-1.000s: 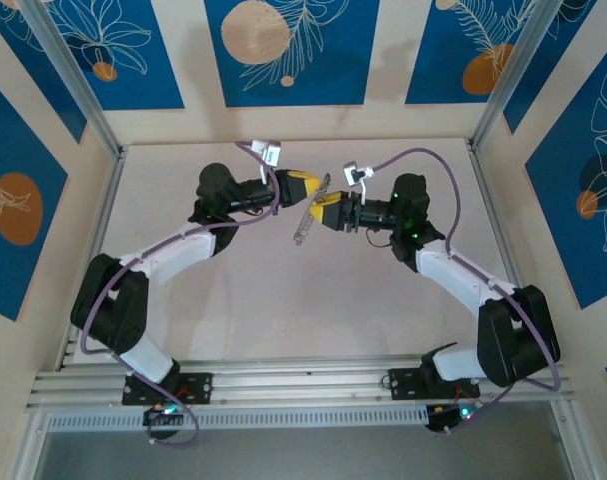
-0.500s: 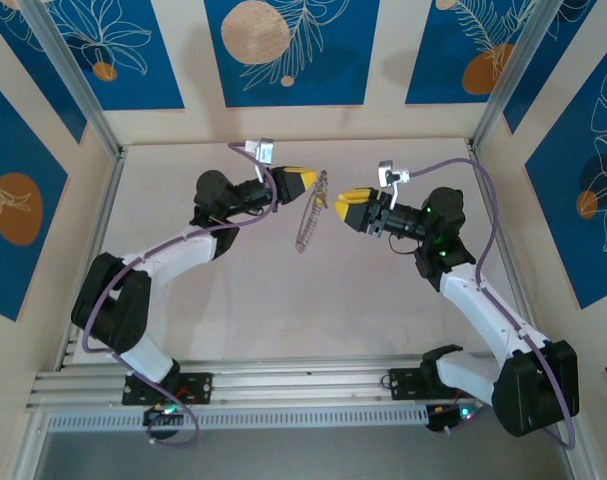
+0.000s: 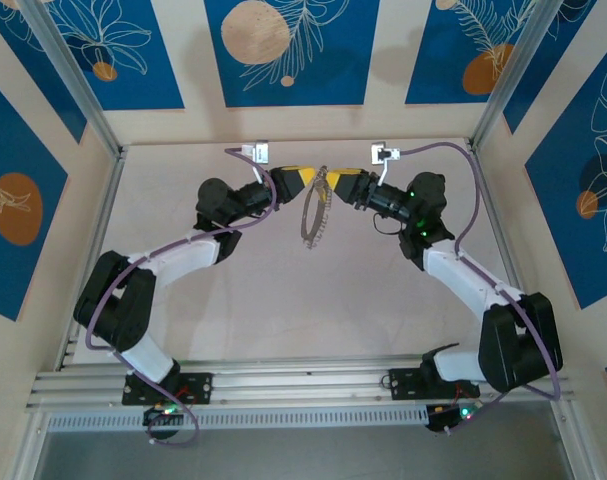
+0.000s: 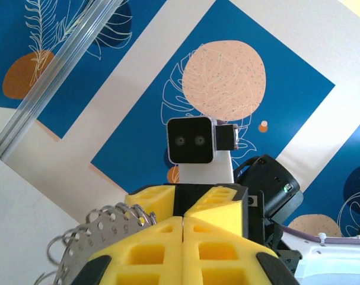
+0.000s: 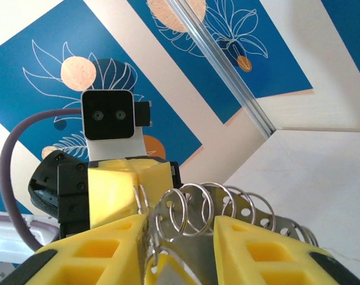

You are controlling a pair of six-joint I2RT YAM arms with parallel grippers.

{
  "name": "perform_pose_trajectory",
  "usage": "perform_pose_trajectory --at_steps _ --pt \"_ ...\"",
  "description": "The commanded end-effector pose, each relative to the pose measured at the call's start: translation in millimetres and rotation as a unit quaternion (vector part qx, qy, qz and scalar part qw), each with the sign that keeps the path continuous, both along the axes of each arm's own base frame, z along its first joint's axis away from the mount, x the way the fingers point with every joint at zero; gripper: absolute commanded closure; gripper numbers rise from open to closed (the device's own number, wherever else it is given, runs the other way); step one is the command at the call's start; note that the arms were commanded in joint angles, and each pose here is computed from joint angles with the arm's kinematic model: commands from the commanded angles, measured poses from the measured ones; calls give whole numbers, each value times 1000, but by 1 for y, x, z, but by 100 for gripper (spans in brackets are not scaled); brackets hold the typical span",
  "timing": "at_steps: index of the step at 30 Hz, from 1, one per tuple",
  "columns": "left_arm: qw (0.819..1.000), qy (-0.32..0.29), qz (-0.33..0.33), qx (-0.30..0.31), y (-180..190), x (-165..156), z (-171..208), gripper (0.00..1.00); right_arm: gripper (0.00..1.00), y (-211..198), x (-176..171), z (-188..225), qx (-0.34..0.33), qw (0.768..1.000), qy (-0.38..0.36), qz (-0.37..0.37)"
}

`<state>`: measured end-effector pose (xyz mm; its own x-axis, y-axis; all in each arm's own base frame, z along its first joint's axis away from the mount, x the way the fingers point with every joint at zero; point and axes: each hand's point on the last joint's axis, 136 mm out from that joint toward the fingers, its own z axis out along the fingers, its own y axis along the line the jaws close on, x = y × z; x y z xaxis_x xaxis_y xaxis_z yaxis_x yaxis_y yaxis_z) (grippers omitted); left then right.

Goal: Put the keys on the keyring

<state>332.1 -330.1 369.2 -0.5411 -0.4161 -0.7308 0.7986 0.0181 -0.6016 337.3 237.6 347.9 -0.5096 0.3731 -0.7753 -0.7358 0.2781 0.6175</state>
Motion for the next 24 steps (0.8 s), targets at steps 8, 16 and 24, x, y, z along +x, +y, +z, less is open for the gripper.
perform_pose_trajectory --at_steps 8,16,24 --pt "999 -21 4 -23 0 -5 12 100 68 3 -4 28 22 999 -43 -12" --pt "1000 -21 1 -22 -3 -4 10 100 69 4 -10 35 19 998 -53 -5" --pt "1000 -23 -1 -21 -4 -5 11 100 74 14 -10 31 15 999 -49 11"
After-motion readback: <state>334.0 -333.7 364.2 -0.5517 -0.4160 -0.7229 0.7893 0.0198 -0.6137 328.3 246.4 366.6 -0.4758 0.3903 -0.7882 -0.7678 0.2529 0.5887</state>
